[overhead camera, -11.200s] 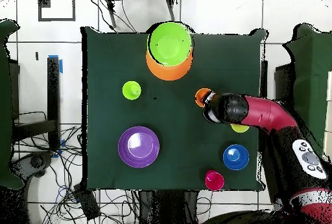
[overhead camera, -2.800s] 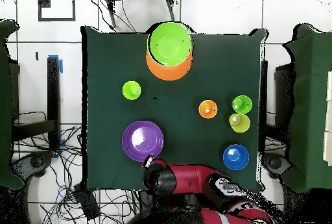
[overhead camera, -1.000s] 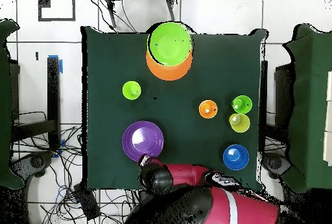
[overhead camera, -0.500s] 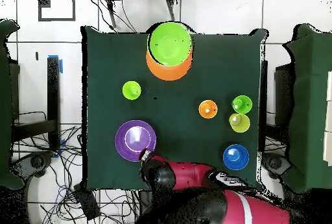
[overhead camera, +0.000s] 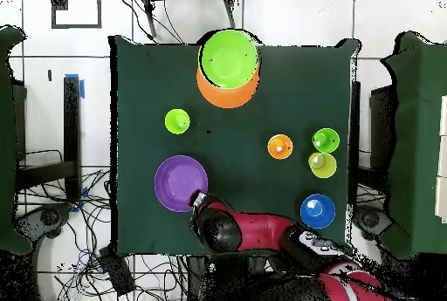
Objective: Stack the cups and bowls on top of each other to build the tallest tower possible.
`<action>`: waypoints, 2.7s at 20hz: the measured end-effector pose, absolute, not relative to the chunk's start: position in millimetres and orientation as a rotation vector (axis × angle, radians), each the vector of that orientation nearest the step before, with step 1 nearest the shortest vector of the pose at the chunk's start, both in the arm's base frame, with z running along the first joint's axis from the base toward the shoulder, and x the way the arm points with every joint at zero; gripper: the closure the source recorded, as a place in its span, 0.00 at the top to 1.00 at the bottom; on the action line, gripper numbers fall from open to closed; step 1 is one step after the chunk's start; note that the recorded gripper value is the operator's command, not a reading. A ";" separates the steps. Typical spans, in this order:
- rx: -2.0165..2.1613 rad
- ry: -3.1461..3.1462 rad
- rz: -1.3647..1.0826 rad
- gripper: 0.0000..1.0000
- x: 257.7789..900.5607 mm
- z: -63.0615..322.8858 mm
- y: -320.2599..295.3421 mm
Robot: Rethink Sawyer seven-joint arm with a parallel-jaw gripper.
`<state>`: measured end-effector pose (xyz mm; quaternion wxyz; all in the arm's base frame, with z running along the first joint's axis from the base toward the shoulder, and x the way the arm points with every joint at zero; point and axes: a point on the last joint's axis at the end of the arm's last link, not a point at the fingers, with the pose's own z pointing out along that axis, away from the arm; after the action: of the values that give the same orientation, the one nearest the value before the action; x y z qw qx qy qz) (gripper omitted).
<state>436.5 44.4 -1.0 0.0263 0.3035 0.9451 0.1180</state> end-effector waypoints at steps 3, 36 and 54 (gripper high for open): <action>0.934 2.902 0.370 0.00 446.0 7.2 41.2; 0.992 2.962 0.327 0.00 554.4 131.6 13.5; 0.995 2.961 0.407 0.00 664.1 204.1 5.9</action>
<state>664.1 5.9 204.1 -0.0043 0.3159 0.9399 0.1292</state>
